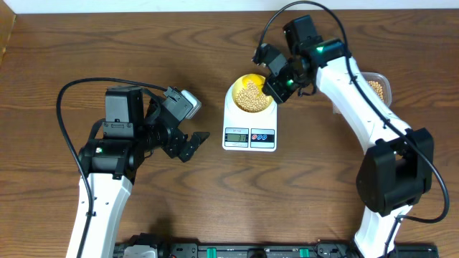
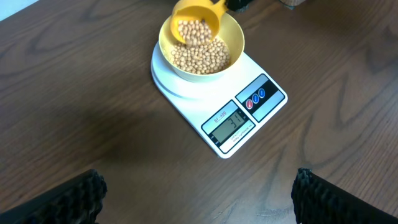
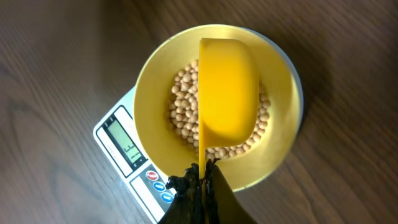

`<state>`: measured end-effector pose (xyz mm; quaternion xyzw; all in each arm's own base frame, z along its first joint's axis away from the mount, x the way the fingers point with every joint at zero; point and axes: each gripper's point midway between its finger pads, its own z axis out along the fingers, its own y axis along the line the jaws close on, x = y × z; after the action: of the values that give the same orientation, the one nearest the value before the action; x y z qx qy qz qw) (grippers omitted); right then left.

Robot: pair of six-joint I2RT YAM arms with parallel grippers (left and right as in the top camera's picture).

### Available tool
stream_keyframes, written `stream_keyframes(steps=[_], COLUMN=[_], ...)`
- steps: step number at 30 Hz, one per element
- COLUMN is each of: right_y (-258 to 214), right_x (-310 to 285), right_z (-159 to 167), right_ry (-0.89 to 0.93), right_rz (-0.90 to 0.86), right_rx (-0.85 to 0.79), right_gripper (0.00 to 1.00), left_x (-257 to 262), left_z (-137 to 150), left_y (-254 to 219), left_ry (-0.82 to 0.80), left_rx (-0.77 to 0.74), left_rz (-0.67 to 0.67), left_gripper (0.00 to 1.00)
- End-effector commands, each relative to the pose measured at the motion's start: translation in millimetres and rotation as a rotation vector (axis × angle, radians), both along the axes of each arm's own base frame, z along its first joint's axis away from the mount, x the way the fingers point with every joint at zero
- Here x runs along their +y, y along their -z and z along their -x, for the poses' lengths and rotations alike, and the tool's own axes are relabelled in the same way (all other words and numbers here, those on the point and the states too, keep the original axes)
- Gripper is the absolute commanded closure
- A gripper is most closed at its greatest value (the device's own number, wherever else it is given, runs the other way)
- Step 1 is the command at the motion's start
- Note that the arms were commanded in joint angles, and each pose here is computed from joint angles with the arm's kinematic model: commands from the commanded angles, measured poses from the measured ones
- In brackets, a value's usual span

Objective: Scoop item into bowl and weigh 50g on scale

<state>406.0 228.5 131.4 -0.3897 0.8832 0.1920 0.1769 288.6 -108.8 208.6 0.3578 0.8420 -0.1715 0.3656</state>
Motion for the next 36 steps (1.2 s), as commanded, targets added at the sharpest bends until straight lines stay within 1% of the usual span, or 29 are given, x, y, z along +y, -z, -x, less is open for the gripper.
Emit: stream_keyframes(steps=[1, 11, 14, 23, 28, 36], right_y=[-4.7, -13.5, -19.3, -22.5, -31.1, -42.0], right_x=[4.3, 4.9, 3.7, -7.2, 0.9, 0.1], right_z=[-3.9, -2.7, -0.4, -2.1, 3.5, 1.9], right_ry=[-0.078, -0.117, -0.181, -0.200, -0.237, -0.243], right_rz=[0.041, 0.042, 0.055, 0.124, 0.070, 0.065], right_rx=[-0.072, -0.109, -0.150, -0.191, -0.198, -0.236], right_gripper=[0.99, 0.99, 0.99, 0.99, 0.99, 0.99], left_x=[0.7, 0.7, 0.7, 0.7, 0.7, 0.7], left_z=[-2.9, -2.9, -2.9, -2.9, -2.9, -2.9], left_y=[-4.5, -4.5, -4.5, -4.5, -4.5, -4.5], left_ry=[0.001, 0.001, 0.001, 0.001, 0.001, 0.001], left_rx=[-0.016, -0.016, -0.016, -0.016, -0.016, -0.016], left_rz=[-0.007, -0.007, -0.007, -0.007, -0.007, -0.007], left_gripper=[0.02, 0.02, 0.02, 0.02, 0.02, 0.02])
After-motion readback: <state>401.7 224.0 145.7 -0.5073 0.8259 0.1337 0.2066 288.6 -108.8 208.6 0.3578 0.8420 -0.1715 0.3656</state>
